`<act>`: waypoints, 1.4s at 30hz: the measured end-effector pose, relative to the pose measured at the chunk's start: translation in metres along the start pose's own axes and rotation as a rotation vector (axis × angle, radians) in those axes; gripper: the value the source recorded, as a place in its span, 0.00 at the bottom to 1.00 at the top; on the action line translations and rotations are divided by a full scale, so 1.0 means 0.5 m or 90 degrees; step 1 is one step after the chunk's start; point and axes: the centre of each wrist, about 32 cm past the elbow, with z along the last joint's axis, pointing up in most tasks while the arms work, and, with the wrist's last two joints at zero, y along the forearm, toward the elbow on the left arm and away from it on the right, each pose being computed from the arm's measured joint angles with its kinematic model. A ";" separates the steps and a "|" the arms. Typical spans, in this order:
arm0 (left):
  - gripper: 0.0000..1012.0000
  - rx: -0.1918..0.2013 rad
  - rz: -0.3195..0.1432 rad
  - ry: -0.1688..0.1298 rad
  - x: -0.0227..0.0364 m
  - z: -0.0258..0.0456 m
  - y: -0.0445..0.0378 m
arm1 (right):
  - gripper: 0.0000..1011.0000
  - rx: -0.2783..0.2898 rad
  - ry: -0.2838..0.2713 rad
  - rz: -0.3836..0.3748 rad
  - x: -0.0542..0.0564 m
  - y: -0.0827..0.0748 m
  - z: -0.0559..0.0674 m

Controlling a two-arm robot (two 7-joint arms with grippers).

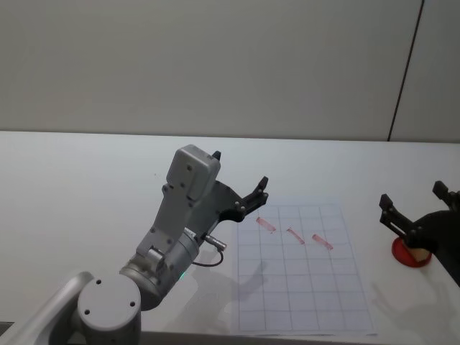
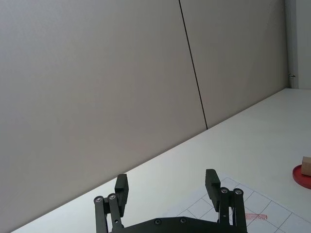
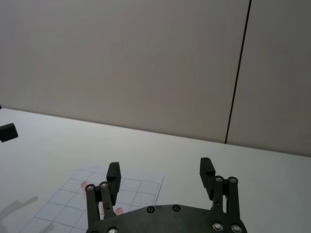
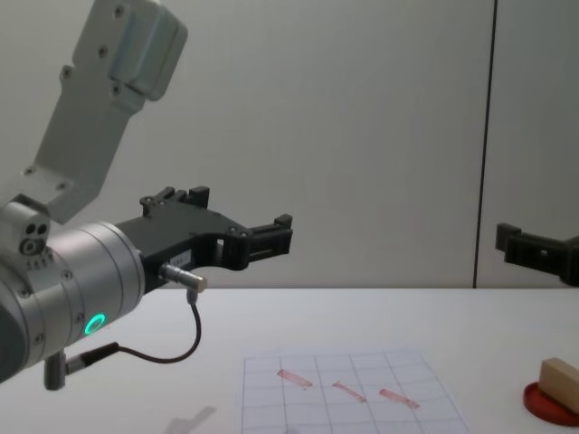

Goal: Use the one hand to pick up the stamp and affix it onto the A4 paper.

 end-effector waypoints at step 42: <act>0.99 0.000 0.000 0.000 0.000 0.000 0.000 | 0.99 -0.002 0.000 -0.001 0.001 0.001 -0.002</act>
